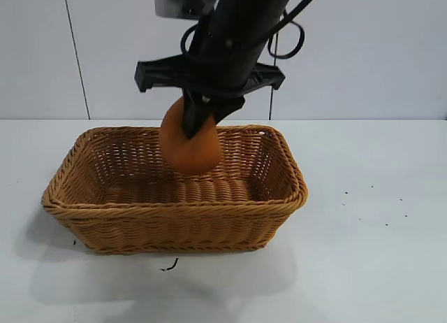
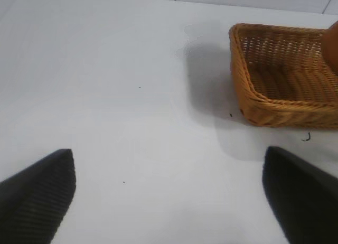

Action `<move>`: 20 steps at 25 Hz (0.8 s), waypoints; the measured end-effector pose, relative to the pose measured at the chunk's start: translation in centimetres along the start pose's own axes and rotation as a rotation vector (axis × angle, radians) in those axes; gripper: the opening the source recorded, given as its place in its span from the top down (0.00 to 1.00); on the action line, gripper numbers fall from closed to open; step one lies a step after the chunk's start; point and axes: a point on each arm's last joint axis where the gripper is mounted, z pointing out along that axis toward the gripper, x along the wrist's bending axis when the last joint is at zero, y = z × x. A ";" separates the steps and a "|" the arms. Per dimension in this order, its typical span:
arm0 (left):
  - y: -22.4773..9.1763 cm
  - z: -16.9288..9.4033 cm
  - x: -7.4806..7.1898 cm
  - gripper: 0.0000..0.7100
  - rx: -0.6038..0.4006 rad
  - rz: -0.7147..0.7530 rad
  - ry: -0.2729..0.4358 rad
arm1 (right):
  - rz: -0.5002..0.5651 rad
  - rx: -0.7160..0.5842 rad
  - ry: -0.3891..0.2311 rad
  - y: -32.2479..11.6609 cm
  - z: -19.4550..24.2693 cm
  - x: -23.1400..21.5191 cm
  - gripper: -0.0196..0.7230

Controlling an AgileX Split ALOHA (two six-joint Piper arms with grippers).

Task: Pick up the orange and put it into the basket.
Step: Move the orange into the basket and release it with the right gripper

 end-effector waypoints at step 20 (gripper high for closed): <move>0.0 0.0 0.0 0.02 0.000 0.000 0.000 | 0.003 -0.027 -0.006 0.0 2.9 -0.3 0.36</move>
